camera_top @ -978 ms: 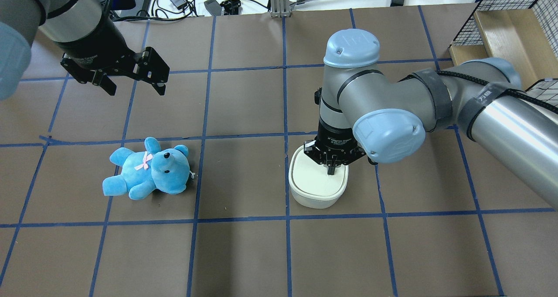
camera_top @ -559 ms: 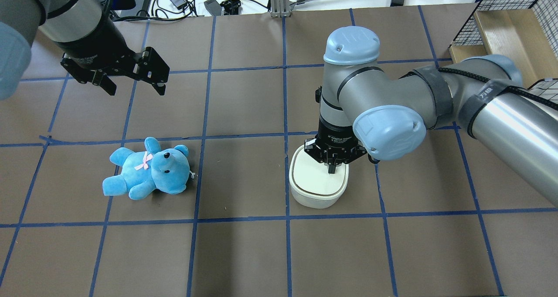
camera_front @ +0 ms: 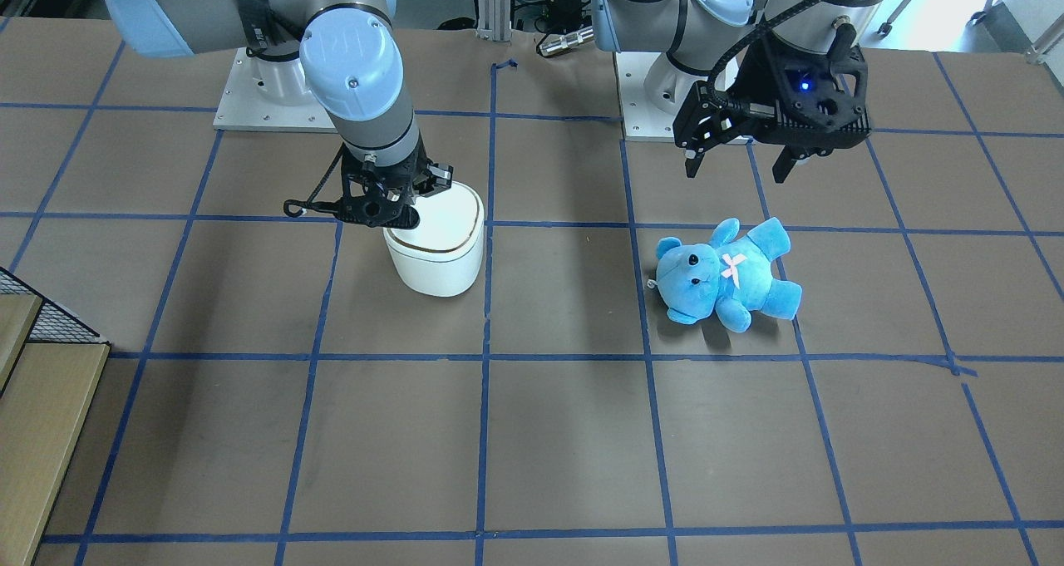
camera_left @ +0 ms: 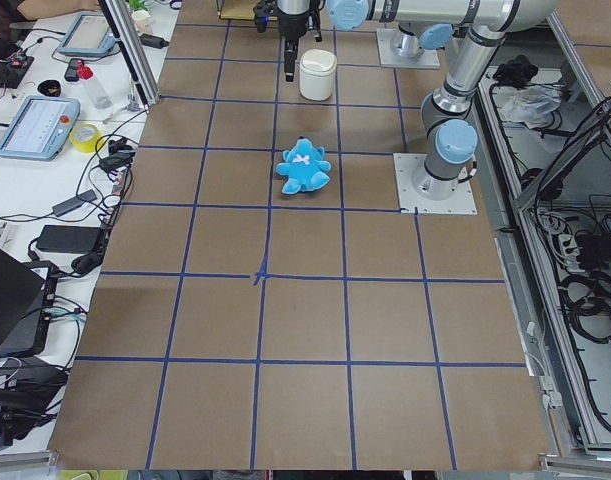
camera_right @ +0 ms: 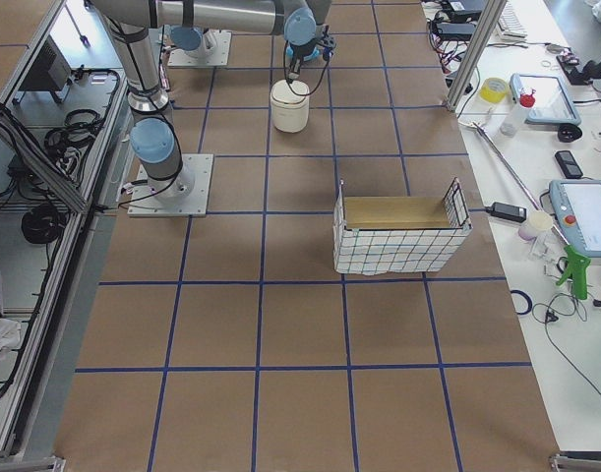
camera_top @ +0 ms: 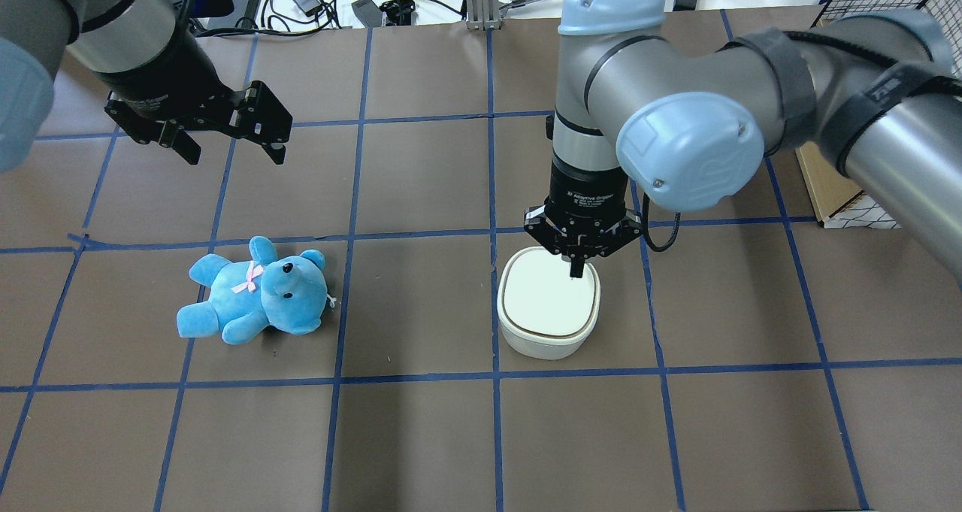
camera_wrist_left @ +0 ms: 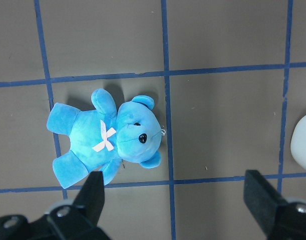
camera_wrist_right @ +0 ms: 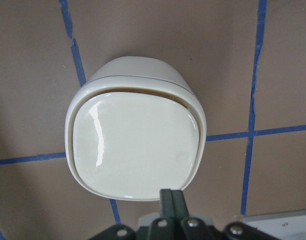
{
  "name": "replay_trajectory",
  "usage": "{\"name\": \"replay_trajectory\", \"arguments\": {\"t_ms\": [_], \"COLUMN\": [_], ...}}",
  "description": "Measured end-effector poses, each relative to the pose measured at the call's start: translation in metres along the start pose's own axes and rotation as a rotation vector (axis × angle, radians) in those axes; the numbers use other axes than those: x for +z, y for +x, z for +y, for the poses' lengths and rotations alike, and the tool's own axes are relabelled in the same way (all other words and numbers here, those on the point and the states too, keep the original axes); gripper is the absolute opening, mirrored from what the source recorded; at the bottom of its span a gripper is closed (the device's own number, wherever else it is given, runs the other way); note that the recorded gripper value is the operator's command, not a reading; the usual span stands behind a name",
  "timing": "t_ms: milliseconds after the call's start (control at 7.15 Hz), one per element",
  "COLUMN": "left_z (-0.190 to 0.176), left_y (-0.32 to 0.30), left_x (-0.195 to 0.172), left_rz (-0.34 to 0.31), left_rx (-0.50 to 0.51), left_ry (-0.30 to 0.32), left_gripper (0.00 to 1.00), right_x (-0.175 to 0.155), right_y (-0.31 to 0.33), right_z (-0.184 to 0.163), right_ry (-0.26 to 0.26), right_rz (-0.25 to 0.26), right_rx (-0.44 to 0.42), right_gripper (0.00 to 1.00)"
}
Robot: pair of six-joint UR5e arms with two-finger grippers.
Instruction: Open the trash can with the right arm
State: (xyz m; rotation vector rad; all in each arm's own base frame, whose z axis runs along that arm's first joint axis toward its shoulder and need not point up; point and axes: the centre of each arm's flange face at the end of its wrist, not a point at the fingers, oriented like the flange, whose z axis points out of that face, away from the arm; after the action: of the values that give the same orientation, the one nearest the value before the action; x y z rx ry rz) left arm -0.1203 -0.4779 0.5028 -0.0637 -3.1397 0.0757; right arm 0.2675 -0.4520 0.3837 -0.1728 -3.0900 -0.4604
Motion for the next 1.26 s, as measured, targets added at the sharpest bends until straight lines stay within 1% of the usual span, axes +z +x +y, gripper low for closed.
{"name": "replay_trajectory", "arguments": {"t_ms": [140, 280, 559, 699, 839, 978, 1258], "left_z": [0.000, 0.000, 0.000, 0.000, 0.000, 0.000, 0.000], "left_y": [0.000, 0.000, 0.000, 0.000, 0.000, 0.000, 0.000], "left_x": [0.000, 0.000, 0.000, 0.000, 0.000, 0.000, 0.000], "left_rz": [0.000, 0.000, 0.000, 0.000, 0.000, 0.000, 0.000], "left_rx": [0.000, 0.000, 0.000, 0.000, 0.000, 0.000, 0.000], "left_ry": [0.000, 0.000, 0.000, 0.000, 0.000, 0.000, 0.000], "left_gripper": [1.00, 1.00, 1.00, 1.00, 1.00, 1.00, 1.00], "right_x": [-0.022, -0.043, -0.081, -0.097, -0.108, -0.115, -0.126], "right_y": [0.001, 0.003, 0.013, 0.023, 0.041, 0.063, 0.092], "right_z": [0.001, 0.001, -0.001, -0.005, -0.015, -0.026, -0.039], "right_ry": [0.008, 0.028, 0.100, 0.133, 0.154, 0.168, 0.207], "right_rz": [0.001, 0.003, 0.020, 0.020, 0.015, 0.009, 0.006], "right_rx": [0.008, 0.015, 0.028, 0.036, 0.024, -0.014, -0.111], "right_gripper": [0.68, 1.00, 1.00, 1.00, 1.00, 0.99, 0.92]}}
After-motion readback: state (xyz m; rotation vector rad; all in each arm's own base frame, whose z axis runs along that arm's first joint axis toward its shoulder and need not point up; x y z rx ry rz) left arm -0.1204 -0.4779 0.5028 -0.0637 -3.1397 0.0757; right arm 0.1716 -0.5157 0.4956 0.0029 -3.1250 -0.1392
